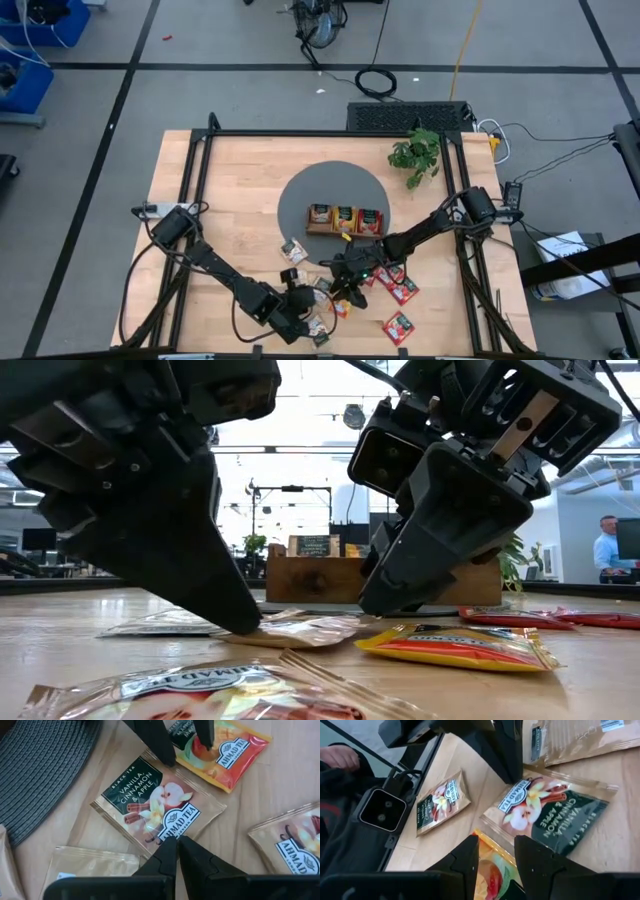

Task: Pick & Place Tea
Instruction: Put the brown tea bag into the left section of the wooden organizer

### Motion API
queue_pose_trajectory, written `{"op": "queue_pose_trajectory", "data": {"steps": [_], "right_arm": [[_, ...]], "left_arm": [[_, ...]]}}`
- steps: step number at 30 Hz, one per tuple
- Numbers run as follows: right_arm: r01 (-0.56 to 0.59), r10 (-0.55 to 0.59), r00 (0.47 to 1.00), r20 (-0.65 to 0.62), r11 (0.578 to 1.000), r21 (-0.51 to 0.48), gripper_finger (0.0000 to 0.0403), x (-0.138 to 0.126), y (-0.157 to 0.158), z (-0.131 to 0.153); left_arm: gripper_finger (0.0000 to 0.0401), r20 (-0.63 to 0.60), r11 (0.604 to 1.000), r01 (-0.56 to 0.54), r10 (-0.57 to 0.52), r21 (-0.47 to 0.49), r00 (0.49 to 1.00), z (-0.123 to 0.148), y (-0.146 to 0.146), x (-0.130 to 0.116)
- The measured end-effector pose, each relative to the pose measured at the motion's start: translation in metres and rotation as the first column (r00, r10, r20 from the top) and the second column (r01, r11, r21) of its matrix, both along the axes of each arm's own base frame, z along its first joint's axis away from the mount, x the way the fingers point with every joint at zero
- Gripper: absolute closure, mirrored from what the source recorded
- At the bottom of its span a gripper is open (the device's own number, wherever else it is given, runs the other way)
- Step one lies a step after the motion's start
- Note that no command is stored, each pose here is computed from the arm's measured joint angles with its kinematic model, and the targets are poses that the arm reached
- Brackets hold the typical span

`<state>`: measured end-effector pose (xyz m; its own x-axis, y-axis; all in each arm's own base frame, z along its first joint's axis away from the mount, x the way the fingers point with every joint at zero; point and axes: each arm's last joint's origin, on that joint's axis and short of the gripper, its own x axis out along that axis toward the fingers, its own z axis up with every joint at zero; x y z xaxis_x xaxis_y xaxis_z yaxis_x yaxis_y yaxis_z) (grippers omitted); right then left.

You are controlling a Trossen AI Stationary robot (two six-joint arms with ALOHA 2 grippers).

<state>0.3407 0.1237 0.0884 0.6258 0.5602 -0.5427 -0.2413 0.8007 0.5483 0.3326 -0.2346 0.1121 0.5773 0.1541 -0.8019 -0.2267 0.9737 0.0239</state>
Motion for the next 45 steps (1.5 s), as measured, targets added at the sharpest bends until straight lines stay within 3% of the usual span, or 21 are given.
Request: {"op": "queue_pose_trajectory", "data": {"steps": [11, 22, 25, 34, 45], "right_arm": [[0.036, -0.038, 0.999, -0.018, 0.997, -0.063, 0.0291, 0.0, -0.008, -0.004], [0.011, -0.009, 0.999, 0.037, 0.999, -0.05, 0.0291, -0.003, -0.008, 0.024], [0.061, -0.057, 0.997, 0.048, 0.994, -0.086, 0.0291, -0.004, -0.009, 0.034], [0.163, -0.17, 0.981, -0.093, 0.983, -0.085, 0.0291, -0.006, -0.014, 0.017], [0.172, -0.178, 0.981, -0.078, 0.982, -0.081, 0.0291, -0.004, -0.014, 0.012]], "left_arm": [[0.0375, 0.0, 1.0, -0.002, 0.002, -0.007, 1.0, -0.004, 0.002, -0.001], [0.0375, -0.007, 1.0, 0.01, -0.01, -0.007, 1.0, -0.004, 0.001, -0.002], [0.0375, -0.01, 1.0, 0.013, -0.013, -0.008, 1.0, -0.005, 0.001, -0.002], [0.0375, 0.013, 0.999, 0.043, -0.043, -0.006, 0.999, -0.01, 0.001, -0.004], [0.0375, 0.059, 0.998, 0.054, -0.052, -0.041, 0.997, -0.022, 0.008, -0.007]]}}
